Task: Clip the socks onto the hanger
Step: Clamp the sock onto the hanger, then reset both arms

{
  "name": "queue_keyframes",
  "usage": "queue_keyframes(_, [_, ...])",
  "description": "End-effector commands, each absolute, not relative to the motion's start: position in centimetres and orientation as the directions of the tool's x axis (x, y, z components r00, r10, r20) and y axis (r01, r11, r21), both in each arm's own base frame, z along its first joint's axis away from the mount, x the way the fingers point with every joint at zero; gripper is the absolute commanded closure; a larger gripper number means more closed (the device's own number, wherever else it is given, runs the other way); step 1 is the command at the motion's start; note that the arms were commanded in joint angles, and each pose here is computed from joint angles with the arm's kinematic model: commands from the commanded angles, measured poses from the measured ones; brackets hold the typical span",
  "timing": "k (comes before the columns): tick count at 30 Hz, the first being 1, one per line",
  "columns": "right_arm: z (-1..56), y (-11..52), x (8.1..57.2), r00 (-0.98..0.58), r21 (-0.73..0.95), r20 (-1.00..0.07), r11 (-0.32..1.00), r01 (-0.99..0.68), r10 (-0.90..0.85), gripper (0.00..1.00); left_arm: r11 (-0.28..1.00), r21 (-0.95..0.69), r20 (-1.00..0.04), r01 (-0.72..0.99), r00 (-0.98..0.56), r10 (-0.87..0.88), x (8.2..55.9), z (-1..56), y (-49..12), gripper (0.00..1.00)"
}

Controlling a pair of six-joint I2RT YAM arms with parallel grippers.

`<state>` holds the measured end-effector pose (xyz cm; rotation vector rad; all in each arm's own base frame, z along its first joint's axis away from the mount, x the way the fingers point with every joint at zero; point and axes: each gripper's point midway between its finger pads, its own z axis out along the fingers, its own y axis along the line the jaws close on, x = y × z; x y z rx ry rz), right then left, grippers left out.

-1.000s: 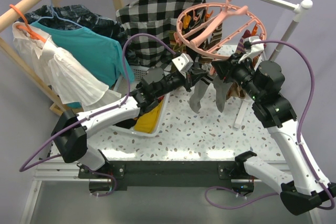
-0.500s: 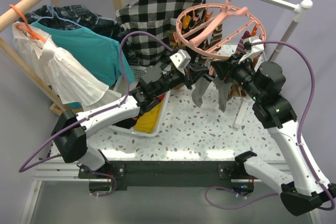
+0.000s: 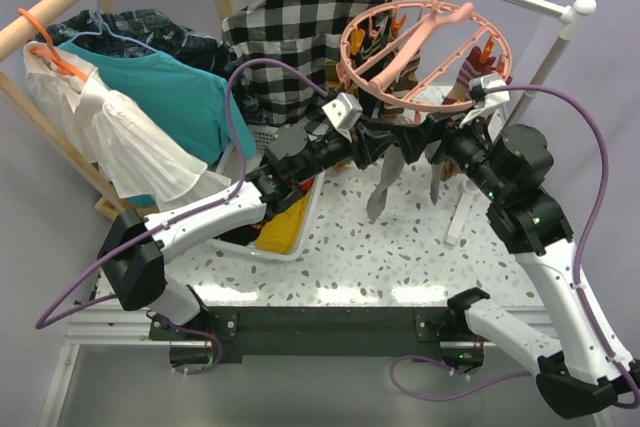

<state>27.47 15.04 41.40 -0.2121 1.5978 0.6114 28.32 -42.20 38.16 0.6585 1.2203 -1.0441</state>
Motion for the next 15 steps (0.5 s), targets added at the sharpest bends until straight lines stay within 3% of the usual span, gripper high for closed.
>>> queue_keyframes(1, [44.4,14.1,26.2,-0.045,0.221,-0.972,0.843,-0.490,0.229,0.08,0.422,-0.106,-0.932,0.900,0.058,-0.358,28.2,41.6,-41.4,0.52])
queue_keyframes(3, [45.1,13.4,25.6,-0.012,0.215,-0.971,0.854,-0.474,0.238,0.06,0.452,-0.103,-0.930,0.886,0.075,-0.360,28.3,42.1,-40.6,0.33])
queue_keyframes(4, [45.7,12.9,25.1,0.015,0.204,-0.971,0.860,-0.468,0.239,0.05,0.471,-0.105,-0.938,0.876,0.070,-0.339,28.4,41.4,-40.2,0.18])
queue_keyframes(7, [46.9,10.7,23.6,0.094,0.178,-0.967,0.893,-0.413,0.236,0.02,0.552,-0.095,-0.951,0.829,0.087,-0.296,28.6,40.6,-37.9,0.05])
queue_keyframes(15, [46.9,4.5,19.8,0.224,0.108,-0.962,0.974,-0.198,0.153,0.02,0.804,-0.048,-0.980,0.593,0.127,-0.153,28.4,39.2,-28.0,0.00])
